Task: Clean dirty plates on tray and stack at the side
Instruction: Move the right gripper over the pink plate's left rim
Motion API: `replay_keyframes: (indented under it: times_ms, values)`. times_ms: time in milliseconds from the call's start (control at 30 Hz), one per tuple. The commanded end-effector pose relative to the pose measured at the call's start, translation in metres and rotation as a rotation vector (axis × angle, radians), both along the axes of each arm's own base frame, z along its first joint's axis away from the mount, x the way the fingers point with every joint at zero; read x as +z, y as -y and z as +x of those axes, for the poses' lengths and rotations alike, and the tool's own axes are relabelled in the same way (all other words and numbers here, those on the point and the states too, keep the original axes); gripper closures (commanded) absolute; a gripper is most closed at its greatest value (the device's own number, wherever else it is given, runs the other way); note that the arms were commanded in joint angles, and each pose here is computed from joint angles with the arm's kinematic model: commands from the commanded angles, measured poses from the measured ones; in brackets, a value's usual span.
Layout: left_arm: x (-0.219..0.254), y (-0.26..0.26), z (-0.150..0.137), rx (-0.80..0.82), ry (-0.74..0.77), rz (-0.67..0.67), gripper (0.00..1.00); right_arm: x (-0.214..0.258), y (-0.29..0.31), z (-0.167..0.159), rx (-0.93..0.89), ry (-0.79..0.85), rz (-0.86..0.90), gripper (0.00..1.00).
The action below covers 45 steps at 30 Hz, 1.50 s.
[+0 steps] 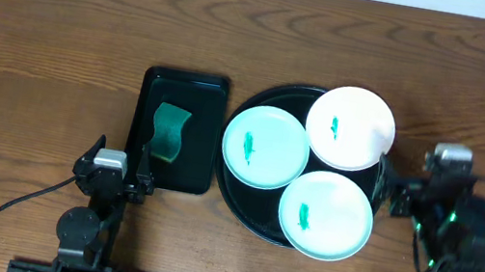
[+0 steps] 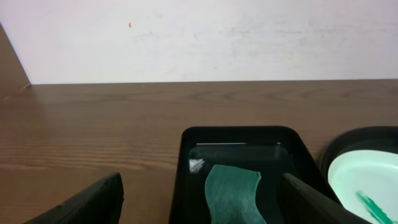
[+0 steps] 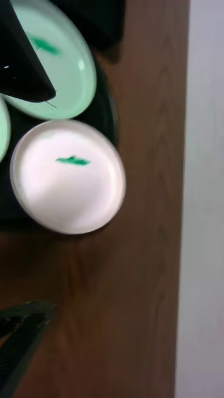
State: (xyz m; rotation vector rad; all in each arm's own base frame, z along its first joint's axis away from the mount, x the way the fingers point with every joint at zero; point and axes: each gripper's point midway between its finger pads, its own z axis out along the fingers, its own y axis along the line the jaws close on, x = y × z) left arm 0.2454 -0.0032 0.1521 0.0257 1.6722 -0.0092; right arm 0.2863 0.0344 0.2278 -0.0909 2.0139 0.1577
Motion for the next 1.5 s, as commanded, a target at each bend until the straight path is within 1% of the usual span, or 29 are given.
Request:
replay_keyframes:
  times_ms: [0, 133, 200, 267, 400, 467, 567, 600, 733, 800, 833, 867, 900, 1033, 1067, 1133, 1167, 1200, 1233, 1467]
  values:
    - [-0.013, 0.006, -0.001, -0.035, -0.044, 0.001, 0.21, 0.036, -0.019, 0.017, 0.084, -0.019, 0.059, 0.01]
    - [-0.013, 0.006, -0.001, -0.035, -0.044, 0.000, 0.21, 0.058, -0.033, 0.034, 0.143, -0.114, 0.097, 0.01]
    - [-0.013, 0.006, -0.001, -0.035, -0.044, 0.001, 0.21, 0.070, -0.034, 0.045, 0.142, -0.190, 0.099, 0.01]
    - [-0.013, 0.006, -0.001, -0.035, -0.044, 0.000, 0.21, 0.077, -0.035, 0.051, 0.142, -0.213, 0.100, 0.01]
    - [-0.013, 0.006, -0.001, -0.035, -0.044, 0.001, 0.21, 0.097, -0.045, 0.066, 0.193, -0.158, 0.129, 0.01]
    - [-0.013, 0.006, -0.001, -0.035, -0.044, 0.001, 0.21, 0.104, -0.053, 0.067, 0.227, -0.142, 0.172, 0.01]
    - [-0.013, 0.006, -0.001, -0.035, -0.044, 0.001, 0.21, 0.105, -0.058, 0.065, 0.255, -0.144, 0.187, 0.01]
    - [-0.013, 0.006, -0.001, -0.035, -0.044, 0.001, 0.21, 0.104, -0.058, 0.064, 0.254, -0.146, 0.187, 0.07]
    - [-0.013, 0.006, -0.001, -0.035, -0.044, 0.000, 0.21, 0.097, -0.057, 0.061, 0.243, -0.185, 0.202, 0.68]
    - [-0.013, 0.006, -0.001, -0.035, -0.044, 0.000, 0.21, 0.091, -0.057, 0.060, 0.219, -0.221, 0.239, 0.90]
    - [-0.013, 0.006, -0.001, -0.035, -0.044, 0.001, 0.21, 0.086, -0.057, 0.059, 0.207, -0.245, 0.256, 0.91]
    - [-0.013, 0.006, -0.001, -0.035, -0.044, 0.001, 0.21, 0.079, -0.057, 0.059, 0.200, -0.270, 0.262, 0.96]
    - [-0.013, 0.006, -0.001, -0.035, -0.044, 0.001, 0.21, 0.075, -0.057, 0.059, 0.198, -0.284, 0.262, 0.98]
    - [-0.013, 0.006, -0.001, -0.035, -0.044, 0.001, 0.21, 0.054, -0.061, 0.059, 0.202, -0.350, 0.259, 0.98]
    - [-0.013, 0.006, -0.001, -0.035, -0.044, 0.001, 0.21, 0.049, -0.063, 0.059, 0.202, -0.365, 0.256, 0.96]
    - [-0.013, 0.006, -0.001, -0.035, -0.044, 0.001, 0.21, 0.037, -0.067, 0.062, 0.202, -0.398, 0.245, 0.89]
    - [-0.013, 0.006, -0.001, -0.035, -0.044, 0.001, 0.21, 0.029, -0.070, 0.063, 0.204, -0.423, 0.237, 0.80]
    - [-0.013, 0.006, -0.001, -0.035, -0.044, 0.001, 0.21, 0.022, -0.073, 0.064, 0.207, -0.442, 0.231, 0.77]
    - [-0.013, 0.006, -0.001, -0.035, -0.044, 0.001, 0.21, 0.014, -0.078, 0.064, 0.214, -0.464, 0.223, 0.75]
    - [-0.013, 0.006, -0.001, -0.035, -0.044, 0.001, 0.21, -0.035, -0.098, 0.072, 0.215, -0.584, 0.139, 0.73]
